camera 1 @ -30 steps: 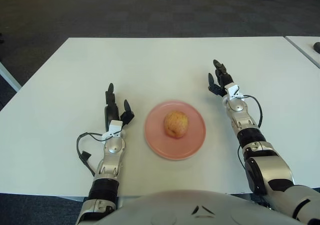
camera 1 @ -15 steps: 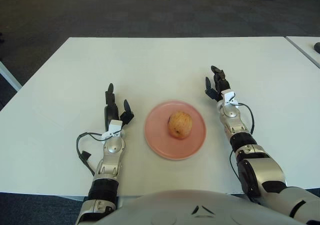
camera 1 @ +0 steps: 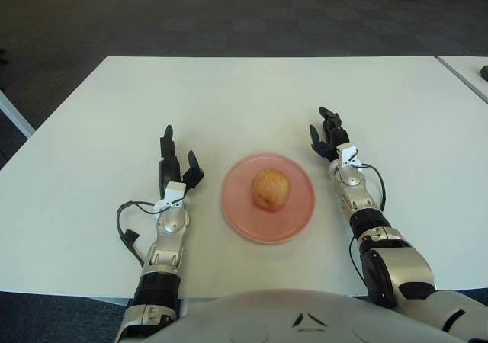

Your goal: Put the apple into the plate.

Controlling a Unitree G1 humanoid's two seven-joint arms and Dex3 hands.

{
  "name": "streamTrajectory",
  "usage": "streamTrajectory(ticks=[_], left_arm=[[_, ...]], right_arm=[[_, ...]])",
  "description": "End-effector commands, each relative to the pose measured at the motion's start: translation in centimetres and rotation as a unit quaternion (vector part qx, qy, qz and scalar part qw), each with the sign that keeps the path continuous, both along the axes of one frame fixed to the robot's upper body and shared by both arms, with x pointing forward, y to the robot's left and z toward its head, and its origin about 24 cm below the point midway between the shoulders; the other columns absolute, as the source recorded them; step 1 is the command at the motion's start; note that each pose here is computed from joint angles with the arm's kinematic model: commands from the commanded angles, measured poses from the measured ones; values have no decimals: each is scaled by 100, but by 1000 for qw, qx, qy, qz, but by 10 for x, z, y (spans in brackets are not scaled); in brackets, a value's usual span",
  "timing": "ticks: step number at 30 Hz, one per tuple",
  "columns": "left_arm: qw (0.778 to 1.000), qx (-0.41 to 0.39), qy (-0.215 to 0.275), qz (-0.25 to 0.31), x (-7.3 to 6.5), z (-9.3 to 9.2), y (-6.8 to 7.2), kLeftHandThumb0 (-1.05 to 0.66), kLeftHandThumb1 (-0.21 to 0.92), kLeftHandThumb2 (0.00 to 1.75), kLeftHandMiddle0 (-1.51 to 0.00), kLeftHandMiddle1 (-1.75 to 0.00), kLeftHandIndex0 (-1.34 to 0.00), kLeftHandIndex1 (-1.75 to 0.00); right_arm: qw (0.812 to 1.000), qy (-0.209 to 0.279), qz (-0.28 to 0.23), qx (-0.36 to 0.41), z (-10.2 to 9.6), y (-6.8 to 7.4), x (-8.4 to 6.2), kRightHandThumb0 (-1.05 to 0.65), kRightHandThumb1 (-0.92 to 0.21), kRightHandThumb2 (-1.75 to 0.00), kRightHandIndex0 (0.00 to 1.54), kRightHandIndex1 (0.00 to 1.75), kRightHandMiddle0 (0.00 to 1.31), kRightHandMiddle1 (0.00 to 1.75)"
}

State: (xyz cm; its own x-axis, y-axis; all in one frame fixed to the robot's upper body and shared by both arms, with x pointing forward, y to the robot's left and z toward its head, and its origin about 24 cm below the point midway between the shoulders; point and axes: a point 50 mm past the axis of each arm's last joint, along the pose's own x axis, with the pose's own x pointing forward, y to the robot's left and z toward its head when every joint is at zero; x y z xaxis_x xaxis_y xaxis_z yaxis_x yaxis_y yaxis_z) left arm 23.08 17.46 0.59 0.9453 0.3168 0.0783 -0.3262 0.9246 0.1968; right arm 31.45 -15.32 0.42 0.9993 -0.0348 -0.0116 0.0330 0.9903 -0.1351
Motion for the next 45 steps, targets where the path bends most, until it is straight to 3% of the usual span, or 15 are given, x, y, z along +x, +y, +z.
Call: streamTrajectory(ticks=[1,13,27,45], left_arm=[[1000,0,-1,1,-1,2,2,-75,92,95,-17,0,0,-35],[1000,-5,-4,3,-1,5,1,-76,92,96,-18,0,0,-38],[1000,-3,-7,3,-1,7,1,-76,92,96,-18,0,0,-39],[1000,-4,-6,-2,0,9,1,-75,92,96,-16,0,0,-37]], right_arm=[[1000,9,-3,9,-1,0,-3,-67,-92,-44,30,10,0,47],[1000,8,4,-6,-2,-2,-14,-63,-90,-40,36,15,0,63],[1000,19,5,-2,-9,-7,-24,-58,-87,-41,39,18,0,70],[1000,11,2,-3,-9,-8,-30,-53,-77,-60,32,41,0,79]])
